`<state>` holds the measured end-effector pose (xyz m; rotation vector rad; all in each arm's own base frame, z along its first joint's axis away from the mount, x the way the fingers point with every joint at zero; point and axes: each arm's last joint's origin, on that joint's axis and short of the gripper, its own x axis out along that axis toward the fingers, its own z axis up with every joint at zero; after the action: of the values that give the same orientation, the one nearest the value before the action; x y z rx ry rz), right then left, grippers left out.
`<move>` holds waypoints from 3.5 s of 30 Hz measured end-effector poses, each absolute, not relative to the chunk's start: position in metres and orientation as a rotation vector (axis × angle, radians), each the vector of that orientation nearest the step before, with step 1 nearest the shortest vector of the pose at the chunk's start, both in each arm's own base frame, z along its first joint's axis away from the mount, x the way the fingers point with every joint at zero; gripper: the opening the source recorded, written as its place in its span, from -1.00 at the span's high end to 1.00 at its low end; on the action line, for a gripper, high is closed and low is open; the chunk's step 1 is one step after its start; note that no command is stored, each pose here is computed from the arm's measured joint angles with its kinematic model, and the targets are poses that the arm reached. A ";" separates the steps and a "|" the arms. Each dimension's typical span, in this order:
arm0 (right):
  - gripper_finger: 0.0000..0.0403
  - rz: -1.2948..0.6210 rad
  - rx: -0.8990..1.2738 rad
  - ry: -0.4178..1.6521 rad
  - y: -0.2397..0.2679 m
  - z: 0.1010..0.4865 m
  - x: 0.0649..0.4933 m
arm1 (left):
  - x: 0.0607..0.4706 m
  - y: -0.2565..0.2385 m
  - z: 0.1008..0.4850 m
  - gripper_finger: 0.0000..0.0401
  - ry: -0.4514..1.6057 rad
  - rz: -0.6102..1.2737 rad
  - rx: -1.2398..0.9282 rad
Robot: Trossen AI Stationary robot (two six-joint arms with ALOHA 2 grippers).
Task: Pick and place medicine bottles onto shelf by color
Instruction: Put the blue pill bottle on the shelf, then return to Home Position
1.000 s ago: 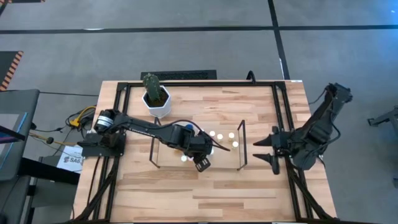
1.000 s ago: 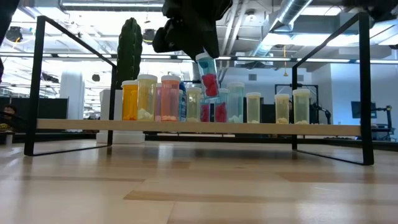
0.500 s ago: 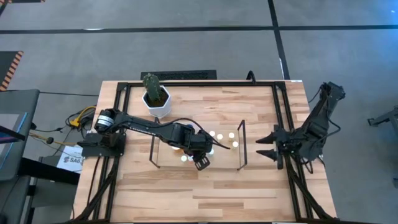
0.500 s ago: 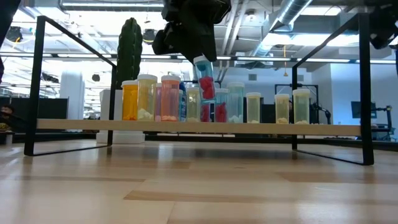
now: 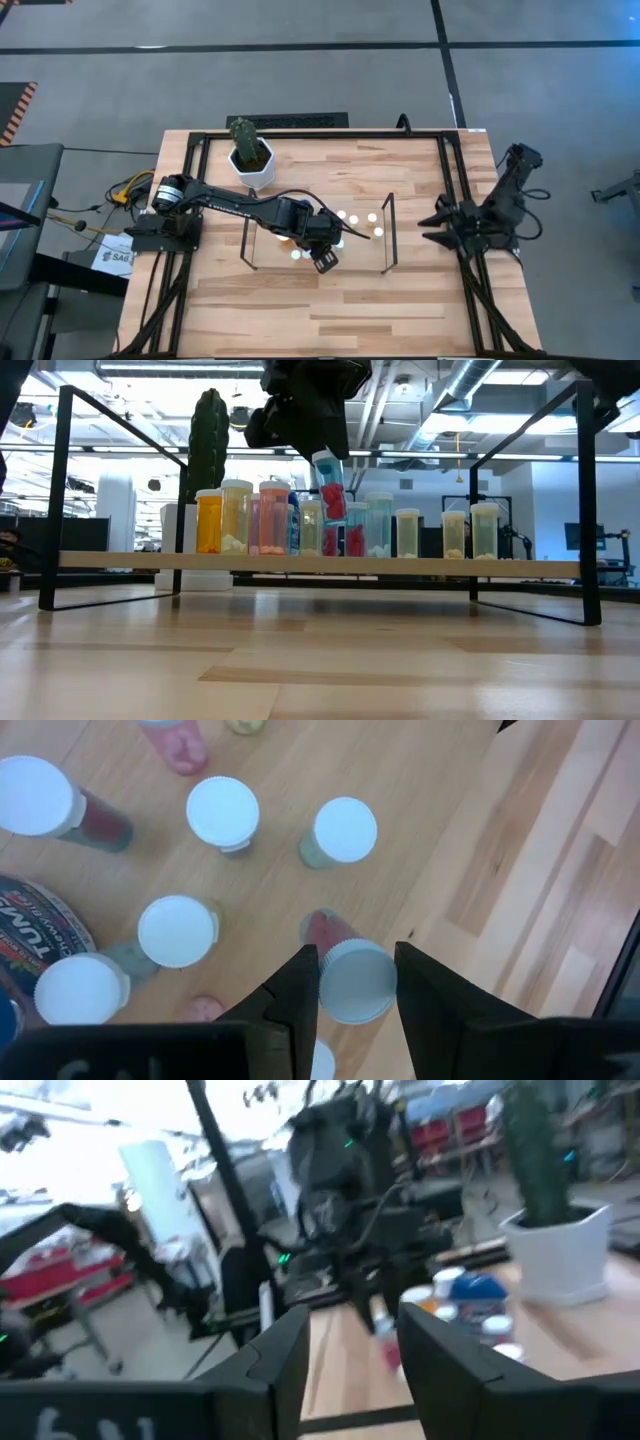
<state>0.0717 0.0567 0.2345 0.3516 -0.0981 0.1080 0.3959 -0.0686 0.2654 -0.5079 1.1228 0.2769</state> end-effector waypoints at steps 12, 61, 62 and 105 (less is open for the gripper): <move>0.31 -0.060 0.466 -0.174 0.037 0.184 0.082 | 0.397 -0.067 0.266 0.53 1.112 0.287 -0.525; 0.36 -0.189 0.509 -0.113 0.024 0.172 0.091 | 0.390 -0.068 0.263 0.53 1.214 0.092 -0.205; 0.36 -0.189 0.509 -0.113 0.024 0.172 0.091 | 0.389 -0.067 0.262 0.53 1.216 0.091 -0.186; 0.36 -0.188 0.511 -0.117 0.024 0.173 0.090 | 0.410 -0.055 0.267 0.04 1.207 0.083 -0.308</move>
<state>0.0904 0.0238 0.1726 0.5113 -0.1167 -0.1880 0.4096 -0.0547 0.2667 -0.3076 1.2065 0.0832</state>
